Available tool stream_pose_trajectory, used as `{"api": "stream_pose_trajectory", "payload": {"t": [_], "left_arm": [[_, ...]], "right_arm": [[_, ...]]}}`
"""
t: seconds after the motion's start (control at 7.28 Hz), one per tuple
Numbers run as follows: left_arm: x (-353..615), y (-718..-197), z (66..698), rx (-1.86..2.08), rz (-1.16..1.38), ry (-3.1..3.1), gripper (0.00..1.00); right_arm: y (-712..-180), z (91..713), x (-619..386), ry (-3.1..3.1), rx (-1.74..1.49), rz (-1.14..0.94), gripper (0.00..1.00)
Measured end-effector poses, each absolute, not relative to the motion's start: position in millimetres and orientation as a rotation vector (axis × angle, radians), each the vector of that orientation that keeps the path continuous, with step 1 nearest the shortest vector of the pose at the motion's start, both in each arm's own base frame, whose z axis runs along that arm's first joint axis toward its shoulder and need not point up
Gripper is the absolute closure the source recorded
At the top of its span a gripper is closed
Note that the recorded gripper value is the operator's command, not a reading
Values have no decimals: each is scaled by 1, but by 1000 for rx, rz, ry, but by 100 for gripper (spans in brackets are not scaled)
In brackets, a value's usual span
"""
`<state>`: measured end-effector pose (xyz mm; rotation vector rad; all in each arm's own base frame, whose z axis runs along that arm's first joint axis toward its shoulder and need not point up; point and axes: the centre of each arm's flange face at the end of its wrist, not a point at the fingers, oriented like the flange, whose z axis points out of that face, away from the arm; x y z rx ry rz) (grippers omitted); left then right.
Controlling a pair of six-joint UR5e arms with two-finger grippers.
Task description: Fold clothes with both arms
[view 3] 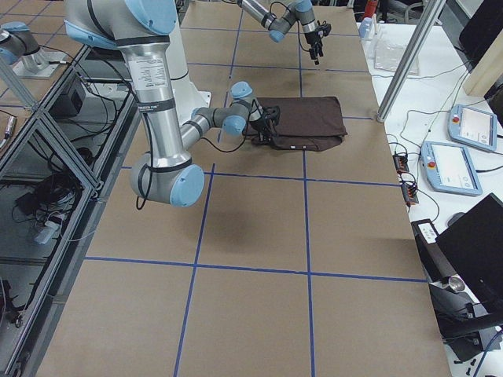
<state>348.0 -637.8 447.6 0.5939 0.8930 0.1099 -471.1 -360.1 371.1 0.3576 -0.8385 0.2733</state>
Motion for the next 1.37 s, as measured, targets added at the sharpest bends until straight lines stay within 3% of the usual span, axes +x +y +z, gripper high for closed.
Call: {"api": "stream_pose_trajectory", "payload": {"t": [0.14,0.82,1.1,1.24,1.37], "left_arm": [[348,-637,447,592,110,896,0],[348,-635,443,593,114,906,0],[348,-634,441,579,100,920,0],[348,-634,441,574,92,924,0],[348,-634,442,571,88,925,0]], "right_arm": [[-345,382,-462,-828,356,261,0],[-301,356,-471,-830,415,131,1],[-262,347,-501,-772,504,54,43],[-248,342,-511,-744,519,17,59],[-238,339,-519,-717,539,-22,65]]}}
